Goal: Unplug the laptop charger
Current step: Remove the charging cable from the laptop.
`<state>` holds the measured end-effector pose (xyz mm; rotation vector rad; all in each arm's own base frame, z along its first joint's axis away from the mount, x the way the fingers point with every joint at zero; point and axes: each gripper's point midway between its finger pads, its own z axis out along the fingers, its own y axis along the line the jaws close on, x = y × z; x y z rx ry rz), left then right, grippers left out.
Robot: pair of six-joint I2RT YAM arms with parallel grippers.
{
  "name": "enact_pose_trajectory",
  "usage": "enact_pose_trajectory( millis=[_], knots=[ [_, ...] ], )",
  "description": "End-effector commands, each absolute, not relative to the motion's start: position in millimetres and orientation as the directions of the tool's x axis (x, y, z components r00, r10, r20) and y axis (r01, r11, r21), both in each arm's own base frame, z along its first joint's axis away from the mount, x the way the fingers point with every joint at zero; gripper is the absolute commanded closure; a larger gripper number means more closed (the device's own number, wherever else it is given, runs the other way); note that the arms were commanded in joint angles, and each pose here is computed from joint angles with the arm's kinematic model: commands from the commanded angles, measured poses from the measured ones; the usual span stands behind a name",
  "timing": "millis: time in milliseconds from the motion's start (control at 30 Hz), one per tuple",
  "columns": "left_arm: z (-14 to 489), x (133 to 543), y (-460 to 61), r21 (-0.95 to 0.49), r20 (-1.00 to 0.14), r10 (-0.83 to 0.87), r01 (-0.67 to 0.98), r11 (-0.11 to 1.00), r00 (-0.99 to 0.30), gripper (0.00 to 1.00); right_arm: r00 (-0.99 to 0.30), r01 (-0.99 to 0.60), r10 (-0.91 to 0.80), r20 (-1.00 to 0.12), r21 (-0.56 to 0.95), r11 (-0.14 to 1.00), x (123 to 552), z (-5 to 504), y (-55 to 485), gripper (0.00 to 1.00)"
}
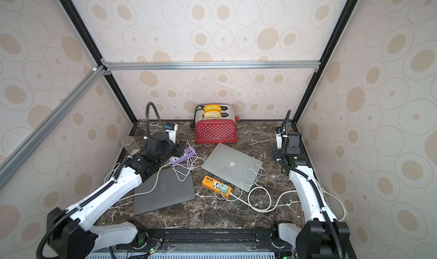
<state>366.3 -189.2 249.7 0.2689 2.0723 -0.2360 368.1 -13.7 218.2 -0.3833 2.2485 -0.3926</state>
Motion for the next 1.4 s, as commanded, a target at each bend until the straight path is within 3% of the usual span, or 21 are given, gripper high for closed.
enact_pose_trajectory(
  millis=[0,100,267,567,733,1367],
  knots=[
    [227,357,-234,-0.081,-0.802,0.176,0.396,0.915,-0.570,0.46,-0.647,-0.309,-0.559,-0.519,-0.492,0.814,370,200,-16,0.18],
    [209,358,-262,-0.068,-0.764,0.234,0.437,0.897,-0.601,0.47,-0.658,-0.394,-0.596,-0.459,-0.464,0.793,378,177,-14,0.21],
    [177,362,-293,-0.089,-0.693,0.297,0.487,0.869,-0.657,0.52,-0.698,-0.499,-0.594,-0.399,-0.324,0.804,381,128,-9,0.38],
    [107,368,-294,-0.026,-0.578,0.368,0.467,0.884,-0.728,0.59,-0.690,-0.552,-0.549,-0.473,-0.147,0.821,375,99,21,0.48],
    [84,371,-298,-0.034,-0.548,0.363,0.454,0.890,-0.754,0.64,-0.693,-0.581,-0.553,-0.463,-0.096,0.808,368,93,29,0.59],
    [51,363,-309,-0.110,-0.493,0.342,0.447,0.888,-0.800,0.67,-0.722,-0.627,-0.552,-0.417,0.058,0.777,362,53,48,0.71]
  ],
)
